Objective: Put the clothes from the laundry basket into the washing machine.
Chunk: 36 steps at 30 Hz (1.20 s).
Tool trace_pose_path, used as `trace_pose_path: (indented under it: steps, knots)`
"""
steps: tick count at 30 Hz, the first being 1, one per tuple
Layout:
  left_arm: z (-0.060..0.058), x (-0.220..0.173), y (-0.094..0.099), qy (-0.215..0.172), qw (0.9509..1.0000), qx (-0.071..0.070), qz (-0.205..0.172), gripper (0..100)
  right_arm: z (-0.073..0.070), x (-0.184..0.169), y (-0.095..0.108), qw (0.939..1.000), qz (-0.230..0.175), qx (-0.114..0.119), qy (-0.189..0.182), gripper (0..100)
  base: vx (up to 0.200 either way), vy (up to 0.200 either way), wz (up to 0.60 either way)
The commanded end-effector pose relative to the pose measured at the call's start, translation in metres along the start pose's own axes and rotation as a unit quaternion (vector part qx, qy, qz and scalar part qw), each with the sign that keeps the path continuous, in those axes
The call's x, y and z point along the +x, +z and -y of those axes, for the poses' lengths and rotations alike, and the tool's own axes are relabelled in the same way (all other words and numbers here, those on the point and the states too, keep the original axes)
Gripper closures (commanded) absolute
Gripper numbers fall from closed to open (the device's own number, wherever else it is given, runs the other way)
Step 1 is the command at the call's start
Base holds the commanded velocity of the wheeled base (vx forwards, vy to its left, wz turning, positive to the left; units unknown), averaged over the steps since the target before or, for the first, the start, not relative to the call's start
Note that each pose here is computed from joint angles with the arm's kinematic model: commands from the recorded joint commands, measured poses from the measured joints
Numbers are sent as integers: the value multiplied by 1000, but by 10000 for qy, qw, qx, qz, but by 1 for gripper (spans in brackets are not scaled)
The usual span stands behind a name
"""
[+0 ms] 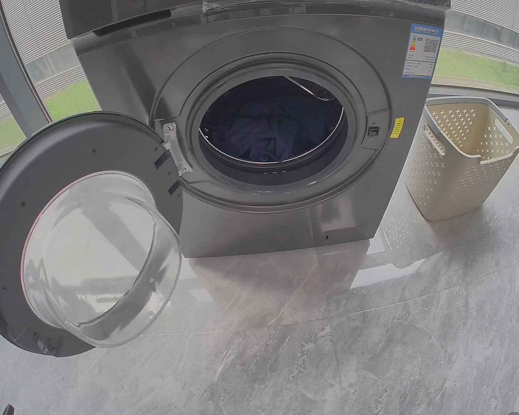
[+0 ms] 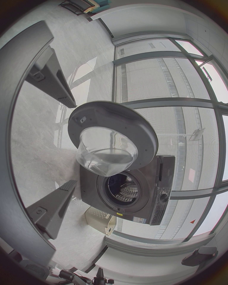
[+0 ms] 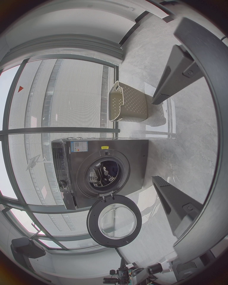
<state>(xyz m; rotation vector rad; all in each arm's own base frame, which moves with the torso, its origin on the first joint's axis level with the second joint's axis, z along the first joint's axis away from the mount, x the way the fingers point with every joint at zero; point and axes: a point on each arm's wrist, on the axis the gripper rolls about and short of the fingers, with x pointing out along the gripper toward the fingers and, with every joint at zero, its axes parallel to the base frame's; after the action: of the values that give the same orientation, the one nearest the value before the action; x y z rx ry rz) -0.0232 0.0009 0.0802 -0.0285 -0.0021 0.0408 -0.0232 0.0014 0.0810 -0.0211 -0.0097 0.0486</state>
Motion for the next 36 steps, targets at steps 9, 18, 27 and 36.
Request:
trace_pose_path:
  steps: [9,18,27,36]
  knots:
    - [0,1,-5,5,10000,0,-76,0,0,1,-5,10000,-46,-1,3,0,0,200,0]
    - [0,1,-5,-3,10000,8,-77,0,0,1,-5,10000,-46,-1,3,0,0,89,0]
    - [0,1,-5,-3,10000,7,-69,0,0,1,-5,10000,-46,-1,3,0,-111,0,0]
    - [0,1,-5,20,10000,30,-68,0,0,1,-5,10000,-45,-1,10,0,-89,0,0]
